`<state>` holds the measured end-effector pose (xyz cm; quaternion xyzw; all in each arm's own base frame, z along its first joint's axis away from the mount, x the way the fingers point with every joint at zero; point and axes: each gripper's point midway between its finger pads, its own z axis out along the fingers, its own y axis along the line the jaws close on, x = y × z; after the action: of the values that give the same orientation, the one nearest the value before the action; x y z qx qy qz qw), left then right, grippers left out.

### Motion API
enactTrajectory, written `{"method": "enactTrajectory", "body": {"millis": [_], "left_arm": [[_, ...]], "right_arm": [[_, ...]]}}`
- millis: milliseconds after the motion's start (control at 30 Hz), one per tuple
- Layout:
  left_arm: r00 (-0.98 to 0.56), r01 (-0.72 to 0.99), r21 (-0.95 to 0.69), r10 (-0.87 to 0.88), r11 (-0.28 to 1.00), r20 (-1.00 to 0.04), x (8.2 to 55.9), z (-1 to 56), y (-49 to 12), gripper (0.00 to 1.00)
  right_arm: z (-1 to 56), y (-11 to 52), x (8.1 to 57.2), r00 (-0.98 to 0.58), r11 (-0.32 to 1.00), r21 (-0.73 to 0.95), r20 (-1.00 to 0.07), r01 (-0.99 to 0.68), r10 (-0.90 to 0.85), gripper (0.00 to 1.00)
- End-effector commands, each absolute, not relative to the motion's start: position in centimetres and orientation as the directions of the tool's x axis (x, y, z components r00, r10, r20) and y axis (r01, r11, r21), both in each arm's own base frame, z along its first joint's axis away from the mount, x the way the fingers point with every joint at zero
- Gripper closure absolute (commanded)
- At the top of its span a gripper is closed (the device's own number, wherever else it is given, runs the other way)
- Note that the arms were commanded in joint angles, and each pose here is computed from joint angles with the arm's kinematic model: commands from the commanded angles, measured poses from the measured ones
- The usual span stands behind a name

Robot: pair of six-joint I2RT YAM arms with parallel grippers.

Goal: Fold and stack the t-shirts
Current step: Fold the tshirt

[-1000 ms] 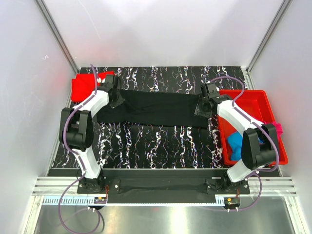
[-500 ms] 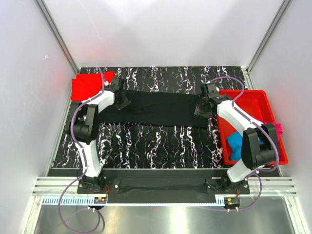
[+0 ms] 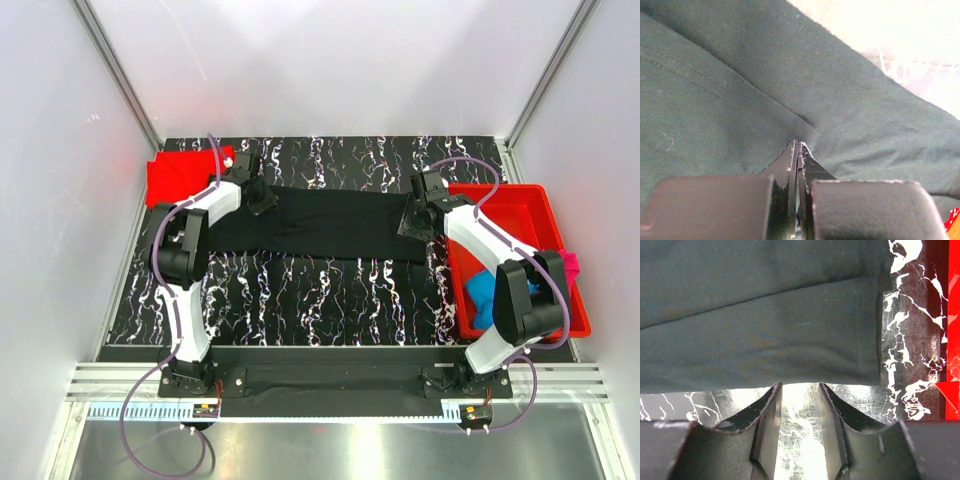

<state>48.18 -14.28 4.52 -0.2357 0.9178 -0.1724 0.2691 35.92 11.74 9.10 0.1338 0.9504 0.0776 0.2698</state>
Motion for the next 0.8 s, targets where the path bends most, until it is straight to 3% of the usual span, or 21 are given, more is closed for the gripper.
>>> {"method": "enactTrajectory", "body": {"millis": [0,167,400,467,533,567,767], "left_arm": [[-0.741,-0.315,-0.475,-0.526,0.821,-0.417,49.4,4.7,-15.2,1.0],[-0.731,-0.311,-0.409,-0.491,0.858,-0.475,49.5,7.3,-13.4,0.99],[-0.68,-0.335,-0.267,-0.428,0.904,-0.595,46.6,15.2,-6.8,0.64],[-0.698,-0.389,-0.219,-0.441,0.895,-0.564,43.7,13.2,-4.9,0.55],[-0.671,-0.432,-0.235,-0.484,0.871,-0.562,41.4,13.4,-2.8,0.54],[-0.689,-0.459,-0.232,-0.509,0.857,-0.515,39.1,10.6,-2.4,0.54],[-0.611,-0.542,-0.354,-0.647,0.762,-0.456,35.3,7.7,1.1,0.49]], "right_arm": [[9.2,12.3,36.2,-0.818,0.957,0.227,-0.505,0.181,0.275,0.58],[9.2,13.1,35.8,-0.839,0.963,0.244,-0.495,0.114,0.225,0.56],[6.5,13.1,35.3,-0.875,0.968,0.223,-0.438,0.116,0.206,0.57],[5.3,13.1,35.1,-0.884,0.968,0.217,-0.417,0.129,0.212,0.59],[4.5,13.1,34.9,-0.892,0.968,0.211,-0.399,0.137,0.214,0.59],[4.0,12.9,34.7,-0.897,0.968,0.204,-0.385,0.147,0.217,0.6],[2.8,11.8,34.0,-0.899,0.972,0.151,-0.378,0.178,0.223,0.61]]}}
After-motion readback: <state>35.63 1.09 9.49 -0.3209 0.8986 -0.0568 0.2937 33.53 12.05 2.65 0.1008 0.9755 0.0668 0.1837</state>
